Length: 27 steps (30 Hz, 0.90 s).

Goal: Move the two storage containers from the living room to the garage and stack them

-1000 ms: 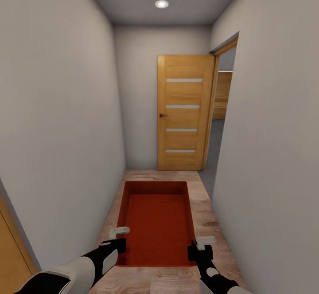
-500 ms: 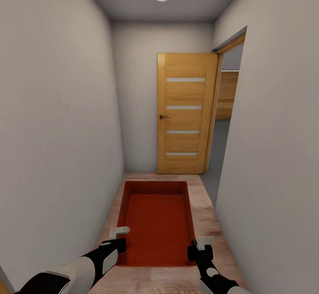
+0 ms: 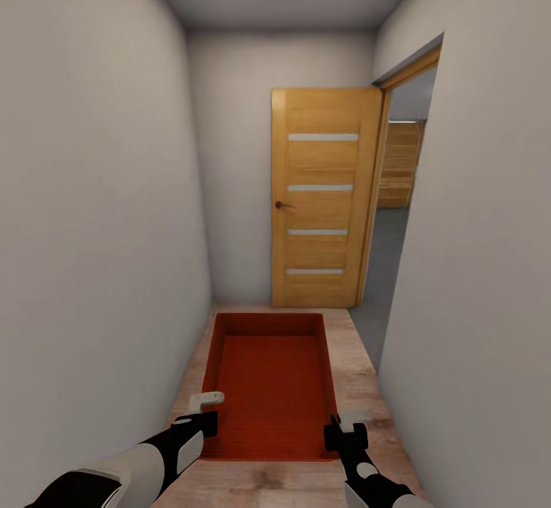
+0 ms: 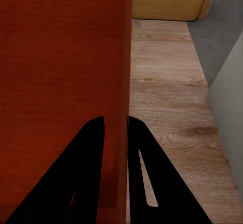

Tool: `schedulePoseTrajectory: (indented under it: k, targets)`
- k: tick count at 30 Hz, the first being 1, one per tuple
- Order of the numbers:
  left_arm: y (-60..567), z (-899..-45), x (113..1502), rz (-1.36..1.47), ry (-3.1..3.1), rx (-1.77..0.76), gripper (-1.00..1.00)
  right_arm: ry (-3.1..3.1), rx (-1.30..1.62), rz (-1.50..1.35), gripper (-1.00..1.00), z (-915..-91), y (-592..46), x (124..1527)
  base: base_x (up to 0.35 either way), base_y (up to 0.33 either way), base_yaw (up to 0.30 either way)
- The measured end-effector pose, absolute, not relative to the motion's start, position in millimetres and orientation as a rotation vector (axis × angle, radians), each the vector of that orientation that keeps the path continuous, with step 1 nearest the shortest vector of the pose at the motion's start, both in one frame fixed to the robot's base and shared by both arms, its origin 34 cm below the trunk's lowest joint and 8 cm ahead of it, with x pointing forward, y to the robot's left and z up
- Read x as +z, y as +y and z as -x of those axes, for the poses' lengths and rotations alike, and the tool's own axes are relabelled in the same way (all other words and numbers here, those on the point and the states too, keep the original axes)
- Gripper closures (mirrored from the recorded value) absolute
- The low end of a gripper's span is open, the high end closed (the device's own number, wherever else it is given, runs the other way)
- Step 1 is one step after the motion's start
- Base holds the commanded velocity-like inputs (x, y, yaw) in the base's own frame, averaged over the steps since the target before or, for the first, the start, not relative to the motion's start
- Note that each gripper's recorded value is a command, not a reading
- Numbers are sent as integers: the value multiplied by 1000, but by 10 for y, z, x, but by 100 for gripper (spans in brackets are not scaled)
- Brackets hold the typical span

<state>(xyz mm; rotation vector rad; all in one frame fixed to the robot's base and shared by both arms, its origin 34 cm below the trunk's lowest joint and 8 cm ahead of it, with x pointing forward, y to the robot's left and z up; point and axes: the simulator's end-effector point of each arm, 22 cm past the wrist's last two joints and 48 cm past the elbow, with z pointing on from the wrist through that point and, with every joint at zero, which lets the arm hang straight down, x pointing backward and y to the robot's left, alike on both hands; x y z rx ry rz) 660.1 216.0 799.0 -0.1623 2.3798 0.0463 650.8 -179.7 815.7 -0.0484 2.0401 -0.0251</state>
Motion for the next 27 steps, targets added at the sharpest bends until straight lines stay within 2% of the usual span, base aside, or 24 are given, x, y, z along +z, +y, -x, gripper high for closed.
schedulePoseTrajectory:
  k: [27]
  targets:
    - [2159,-6603,7991,162,2379,46,100,2040,-25,48,100,-6508,-1798,8158,323,0,0]
